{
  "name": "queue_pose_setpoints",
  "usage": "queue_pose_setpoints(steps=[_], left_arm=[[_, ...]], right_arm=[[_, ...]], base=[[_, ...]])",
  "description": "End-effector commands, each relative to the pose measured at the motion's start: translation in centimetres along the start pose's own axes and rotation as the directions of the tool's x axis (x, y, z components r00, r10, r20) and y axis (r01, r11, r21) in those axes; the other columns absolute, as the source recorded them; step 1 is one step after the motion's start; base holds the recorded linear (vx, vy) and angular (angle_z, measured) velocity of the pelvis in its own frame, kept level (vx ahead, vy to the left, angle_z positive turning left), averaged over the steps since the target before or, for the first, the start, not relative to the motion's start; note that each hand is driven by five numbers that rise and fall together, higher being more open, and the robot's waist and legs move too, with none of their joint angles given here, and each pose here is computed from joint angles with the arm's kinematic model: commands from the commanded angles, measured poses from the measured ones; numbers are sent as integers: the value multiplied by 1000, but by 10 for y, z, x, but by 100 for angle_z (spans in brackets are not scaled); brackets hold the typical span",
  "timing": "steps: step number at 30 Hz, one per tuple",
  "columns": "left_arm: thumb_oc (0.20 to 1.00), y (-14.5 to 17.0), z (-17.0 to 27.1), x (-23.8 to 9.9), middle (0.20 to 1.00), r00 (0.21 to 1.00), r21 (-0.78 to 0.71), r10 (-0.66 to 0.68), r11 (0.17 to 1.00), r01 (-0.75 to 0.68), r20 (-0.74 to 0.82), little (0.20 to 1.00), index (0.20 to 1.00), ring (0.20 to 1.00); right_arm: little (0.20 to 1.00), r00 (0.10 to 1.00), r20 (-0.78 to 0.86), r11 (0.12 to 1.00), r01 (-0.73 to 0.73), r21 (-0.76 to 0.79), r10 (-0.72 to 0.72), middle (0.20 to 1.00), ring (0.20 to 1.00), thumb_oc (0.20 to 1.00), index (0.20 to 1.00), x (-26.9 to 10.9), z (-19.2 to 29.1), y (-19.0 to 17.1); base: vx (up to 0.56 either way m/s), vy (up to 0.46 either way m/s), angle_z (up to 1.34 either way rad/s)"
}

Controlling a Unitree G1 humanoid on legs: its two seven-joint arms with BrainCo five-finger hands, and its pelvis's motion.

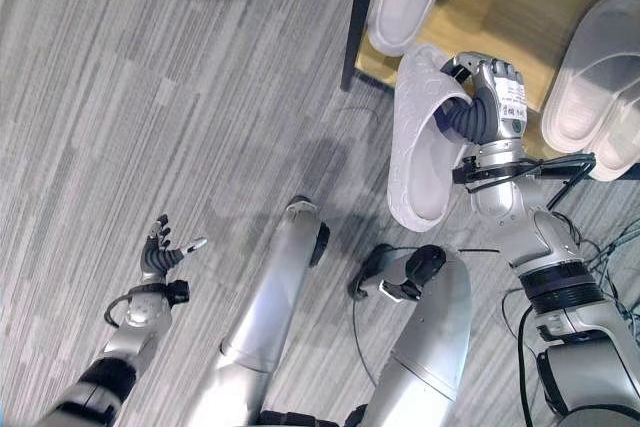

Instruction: Arrange the slippers neatly on the shoe rack.

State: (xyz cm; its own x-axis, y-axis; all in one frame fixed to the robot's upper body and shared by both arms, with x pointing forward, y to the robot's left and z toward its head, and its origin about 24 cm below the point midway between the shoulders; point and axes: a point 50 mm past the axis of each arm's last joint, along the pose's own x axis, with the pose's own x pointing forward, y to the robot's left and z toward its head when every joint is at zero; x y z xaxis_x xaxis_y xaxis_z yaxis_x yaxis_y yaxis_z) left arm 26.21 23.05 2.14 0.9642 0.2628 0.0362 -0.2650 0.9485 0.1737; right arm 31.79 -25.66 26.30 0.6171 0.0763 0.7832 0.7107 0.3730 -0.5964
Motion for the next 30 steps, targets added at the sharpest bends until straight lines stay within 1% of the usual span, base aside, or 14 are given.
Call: queue_pose_setpoints(steps=[1, 3, 4, 6, 11, 15, 19, 22, 25, 27, 28, 29, 30], left_arm=[[1000, 19, -36, -20, 1000, 988, 48, 116, 993, -111, -102, 1000, 1000, 1000], [1000, 20, -34, -21, 1000, 990, 47, 110, 993, -106, -91, 1000, 1000, 1000], [1000, 19, -25, -22, 1000, 995, 38, 88, 996, -86, -47, 1000, 1000, 1000], [1000, 20, -21, -21, 1000, 997, 42, 77, 996, -76, -26, 1000, 1000, 1000], [1000, 30, -19, -30, 1000, 998, 94, 56, 994, -55, -5, 1000, 1000, 1000], [1000, 37, -20, -34, 1000, 998, 87, 66, 994, -65, -9, 1000, 1000, 1000], [1000, 48, -14, -38, 1000, 998, 85, 57, 995, -57, 4, 1000, 1000, 1000], [1000, 55, -12, -43, 1000, 999, 89, 54, 995, -54, 8, 1000, 1000, 1000], [1000, 57, -12, -46, 1000, 999, 87, 51, 995, -51, 5, 1000, 1000, 1000], [1000, 61, -16, -51, 1000, 999, 101, 49, 994, -47, -17, 1000, 1000, 1000], [1000, 62, -19, -51, 1000, 999, 111, 44, 993, -41, -26, 1000, 1000, 1000], [1000, 61, -19, -52, 1000, 999, 117, 42, 992, -38, -27, 1000, 1000, 1000], [1000, 60, -21, -53, 1000, 999, 123, 39, 992, -35, -36, 1000, 1000, 1000]], right_arm=[[200, 988, 9, 981, 151, -121, -151, 200, 200, 200, 200, 16, -13, -25], [200, 981, 11, 970, 192, -150, -192, 200, 200, 200, 200, 37, -13, -38], [200, 965, -29, 957, 253, -144, -260, 200, 200, 200, 200, 55, -18, -50], [200, 962, -73, 955, 248, -162, -263, 200, 200, 200, 200, 61, -27, -55], [200, 952, -161, 958, 233, -168, -260, 200, 200, 200, 200, 73, -42, -65], [200, 950, -175, 961, 236, -145, -260, 200, 200, 200, 200, 79, -41, -67], [200, 936, -242, 960, 215, -178, -254, 200, 200, 200, 200, 82, -52, -69], [200, 943, -226, 958, 199, -207, -245, 200, 200, 200, 200, 94, -46, -73], [200, 946, -215, 954, 191, -232, -242, 200, 200, 200, 200, 98, -45, -75], [200, 937, -248, 943, 171, -286, -245, 200, 200, 200, 200, 100, -52, -80], [884, 925, -270, 936, 183, -302, -268, 884, 884, 884, 884, 100, -56, -84], [1000, 922, -273, 932, 185, -310, -274, 1000, 1000, 1000, 1000, 101, -56, -85], [1000, 918, -273, 918, 181, -354, -286, 1000, 1000, 1000, 1000, 101, -58, -88]], base=[[214, 80, -65], [183, 72, -34], [150, 76, -1], [103, 55, 7], [63, 29, -3], [51, 14, -6], [30, 32, -8], [-14, 55, -10], [-6, 24, 1], [-14, 46, 2], [-15, 46, -3], [-4, 24, -3], [-3, 30, 0]])
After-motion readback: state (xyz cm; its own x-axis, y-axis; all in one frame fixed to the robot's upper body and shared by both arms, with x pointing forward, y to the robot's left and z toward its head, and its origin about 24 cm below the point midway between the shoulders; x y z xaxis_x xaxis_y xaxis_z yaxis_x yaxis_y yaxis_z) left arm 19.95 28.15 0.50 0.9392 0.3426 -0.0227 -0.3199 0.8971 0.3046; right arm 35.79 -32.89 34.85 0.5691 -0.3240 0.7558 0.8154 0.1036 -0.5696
